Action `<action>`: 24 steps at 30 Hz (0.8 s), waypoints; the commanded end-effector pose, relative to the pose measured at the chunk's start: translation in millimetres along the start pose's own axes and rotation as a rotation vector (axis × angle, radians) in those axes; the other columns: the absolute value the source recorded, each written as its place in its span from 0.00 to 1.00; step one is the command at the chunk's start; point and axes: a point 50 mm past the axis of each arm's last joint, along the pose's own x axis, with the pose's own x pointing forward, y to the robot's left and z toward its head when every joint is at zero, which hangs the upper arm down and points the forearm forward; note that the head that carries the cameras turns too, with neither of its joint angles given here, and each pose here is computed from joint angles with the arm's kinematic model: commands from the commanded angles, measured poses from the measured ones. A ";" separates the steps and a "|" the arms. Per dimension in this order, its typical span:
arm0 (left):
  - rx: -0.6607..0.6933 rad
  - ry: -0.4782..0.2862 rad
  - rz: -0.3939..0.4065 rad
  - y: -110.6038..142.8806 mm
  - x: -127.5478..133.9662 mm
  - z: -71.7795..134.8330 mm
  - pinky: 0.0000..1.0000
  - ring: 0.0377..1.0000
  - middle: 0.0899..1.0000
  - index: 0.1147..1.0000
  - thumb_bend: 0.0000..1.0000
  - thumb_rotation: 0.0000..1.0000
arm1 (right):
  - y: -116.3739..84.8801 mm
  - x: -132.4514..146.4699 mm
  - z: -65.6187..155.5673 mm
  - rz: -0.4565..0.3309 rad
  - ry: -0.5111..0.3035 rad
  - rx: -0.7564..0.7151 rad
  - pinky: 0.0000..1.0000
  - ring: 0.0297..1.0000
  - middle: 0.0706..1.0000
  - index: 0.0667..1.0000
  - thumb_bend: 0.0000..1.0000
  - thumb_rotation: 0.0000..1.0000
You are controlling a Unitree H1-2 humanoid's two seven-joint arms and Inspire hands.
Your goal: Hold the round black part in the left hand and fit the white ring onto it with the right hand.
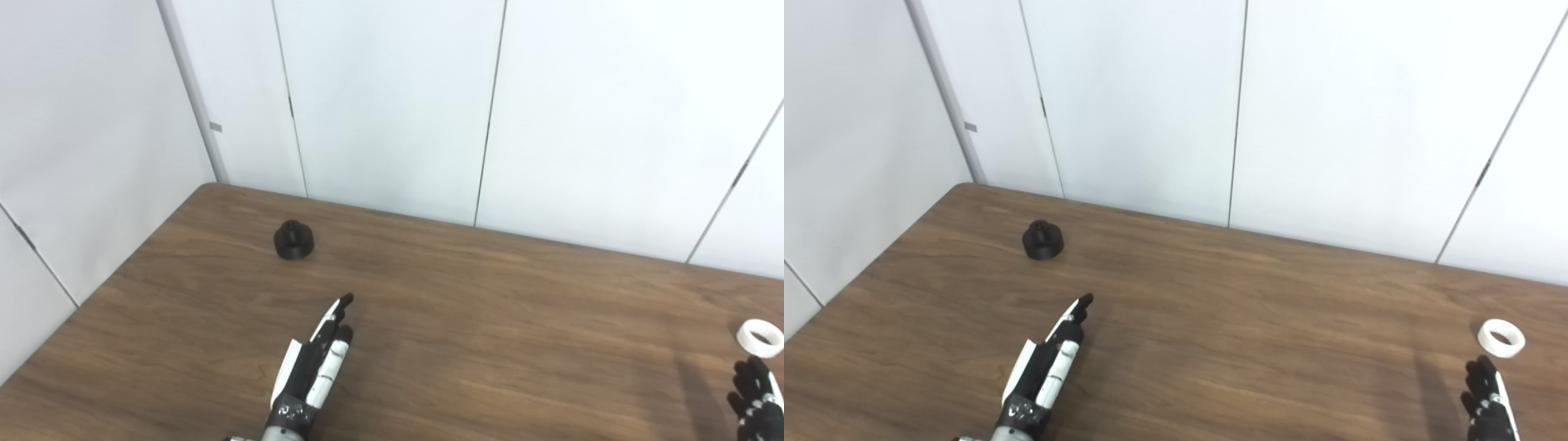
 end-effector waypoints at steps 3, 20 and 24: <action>-0.046 0.022 -0.006 -18.2 -4.8 -7.5 1.00 1.00 1.00 0.98 0.56 0.92 | -2.9 -13.5 -23.3 -0.021 0.079 -0.016 1.00 0.99 0.97 1.00 0.46 1.00; 0.087 -0.014 0.101 -4.0 -2.1 8.4 0.99 1.00 1.00 0.96 0.66 0.48 | 2.8 -10.9 -29.2 -0.025 0.072 -0.018 1.00 1.00 0.96 0.99 0.43 1.00; 0.178 -0.077 0.152 7.9 6.8 21.6 1.00 1.00 0.99 0.93 0.81 0.32 | 2.0 -11.2 -29.0 -0.027 0.071 -0.008 1.00 1.00 0.96 0.99 0.42 1.00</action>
